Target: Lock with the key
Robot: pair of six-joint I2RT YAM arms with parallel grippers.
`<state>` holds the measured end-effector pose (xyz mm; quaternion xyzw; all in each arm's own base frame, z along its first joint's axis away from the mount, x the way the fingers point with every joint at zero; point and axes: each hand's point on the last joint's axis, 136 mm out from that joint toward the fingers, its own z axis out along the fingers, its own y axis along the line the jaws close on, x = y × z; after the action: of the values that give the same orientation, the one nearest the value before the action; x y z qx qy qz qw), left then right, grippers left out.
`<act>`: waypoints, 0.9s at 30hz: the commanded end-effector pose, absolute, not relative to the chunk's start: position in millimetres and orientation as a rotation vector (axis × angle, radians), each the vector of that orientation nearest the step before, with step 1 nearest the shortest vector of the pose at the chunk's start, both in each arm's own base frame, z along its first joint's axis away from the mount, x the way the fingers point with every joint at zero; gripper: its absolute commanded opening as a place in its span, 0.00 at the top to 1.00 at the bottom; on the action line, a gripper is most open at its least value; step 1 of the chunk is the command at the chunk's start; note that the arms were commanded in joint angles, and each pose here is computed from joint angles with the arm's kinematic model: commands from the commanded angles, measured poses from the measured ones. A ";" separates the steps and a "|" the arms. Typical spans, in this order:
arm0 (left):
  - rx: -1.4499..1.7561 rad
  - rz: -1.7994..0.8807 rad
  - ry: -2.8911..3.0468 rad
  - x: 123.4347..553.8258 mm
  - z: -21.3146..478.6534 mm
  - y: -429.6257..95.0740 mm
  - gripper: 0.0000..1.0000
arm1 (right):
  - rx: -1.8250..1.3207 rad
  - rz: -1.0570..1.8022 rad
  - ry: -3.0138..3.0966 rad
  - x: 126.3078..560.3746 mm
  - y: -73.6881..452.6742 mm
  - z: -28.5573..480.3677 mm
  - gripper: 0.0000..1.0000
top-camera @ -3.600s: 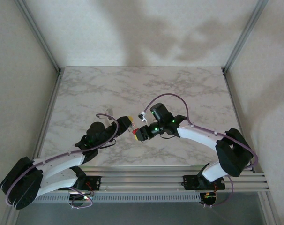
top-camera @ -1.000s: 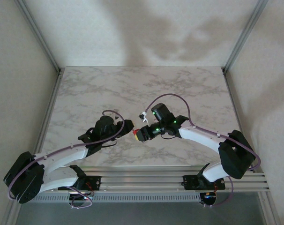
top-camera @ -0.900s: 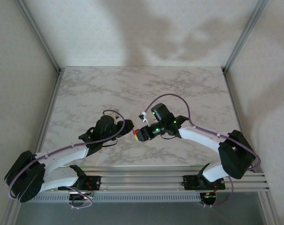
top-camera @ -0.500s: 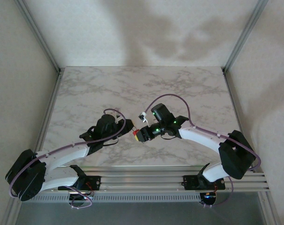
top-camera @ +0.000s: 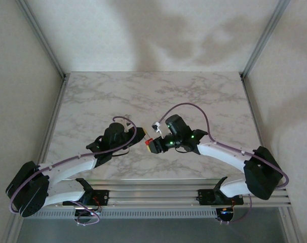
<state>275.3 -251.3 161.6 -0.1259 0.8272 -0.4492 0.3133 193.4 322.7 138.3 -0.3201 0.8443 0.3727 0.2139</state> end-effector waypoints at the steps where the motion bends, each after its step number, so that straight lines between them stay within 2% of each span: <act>1: -0.322 -1.116 2.214 273.2 153.0 -245.6 1.00 | -0.767 0.955 2.196 215.3 318.0 166.7 1.00; 15: -0.285 -1.136 2.142 266.9 178.4 -254.0 1.00 | -0.478 0.735 2.026 247.3 296.3 182.8 1.00; 27: -0.247 -1.137 2.167 261.8 174.7 -266.5 1.00 | -0.390 0.730 1.987 261.7 301.4 201.5 1.00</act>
<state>277.6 -257.1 187.6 -0.1178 0.8093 -0.4448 0.3650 207.3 318.6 158.1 -0.2776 0.8202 0.3300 0.3760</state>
